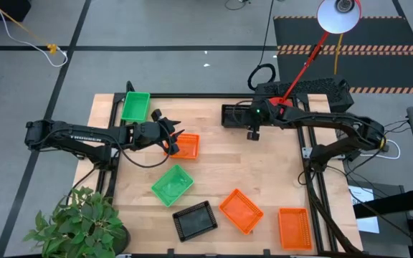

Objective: Stack baskets by color
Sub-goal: Stack the middle black bin on top of the top black bin, then stack the middle orange bin on top of the right orange bin

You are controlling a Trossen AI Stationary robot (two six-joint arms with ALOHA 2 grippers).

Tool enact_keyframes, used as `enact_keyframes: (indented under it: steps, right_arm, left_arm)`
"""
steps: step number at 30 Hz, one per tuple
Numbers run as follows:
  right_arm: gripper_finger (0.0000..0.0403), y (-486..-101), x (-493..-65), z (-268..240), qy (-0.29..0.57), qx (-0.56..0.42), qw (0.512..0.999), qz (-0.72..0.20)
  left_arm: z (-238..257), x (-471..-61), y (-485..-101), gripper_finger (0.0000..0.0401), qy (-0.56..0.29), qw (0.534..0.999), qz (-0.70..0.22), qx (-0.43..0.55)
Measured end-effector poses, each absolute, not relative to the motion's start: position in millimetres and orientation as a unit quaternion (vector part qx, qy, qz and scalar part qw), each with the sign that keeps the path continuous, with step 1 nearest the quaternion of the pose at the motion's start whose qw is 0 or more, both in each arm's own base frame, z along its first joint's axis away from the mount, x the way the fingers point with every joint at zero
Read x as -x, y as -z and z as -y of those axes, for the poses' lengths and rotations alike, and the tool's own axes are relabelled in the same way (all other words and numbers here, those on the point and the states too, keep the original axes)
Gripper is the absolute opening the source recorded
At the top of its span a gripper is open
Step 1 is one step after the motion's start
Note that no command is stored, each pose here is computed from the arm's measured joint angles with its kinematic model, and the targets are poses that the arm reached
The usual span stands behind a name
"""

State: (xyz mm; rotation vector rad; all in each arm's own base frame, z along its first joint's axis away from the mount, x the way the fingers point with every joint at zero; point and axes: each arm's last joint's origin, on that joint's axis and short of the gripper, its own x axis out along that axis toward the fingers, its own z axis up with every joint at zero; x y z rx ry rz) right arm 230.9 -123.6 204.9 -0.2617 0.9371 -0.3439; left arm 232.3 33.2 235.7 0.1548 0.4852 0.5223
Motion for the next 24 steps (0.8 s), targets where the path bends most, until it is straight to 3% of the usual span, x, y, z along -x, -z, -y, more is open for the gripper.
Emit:
enact_keyframes:
  steps: [11, 24]
  right_arm:
    - [0.0112, -183, -216, 113, 0.138, 0.062, 0.857, -0.493]
    - [0.0041, -163, -207, 111, 0.140, 0.077, 0.856, -0.492]
  left_arm:
    - [-33, -232, -236, 0.0170, -0.255, 0.934, -0.237, -0.075]
    - [-33, -232, -236, 0.0170, -0.256, 0.934, -0.236, -0.075]
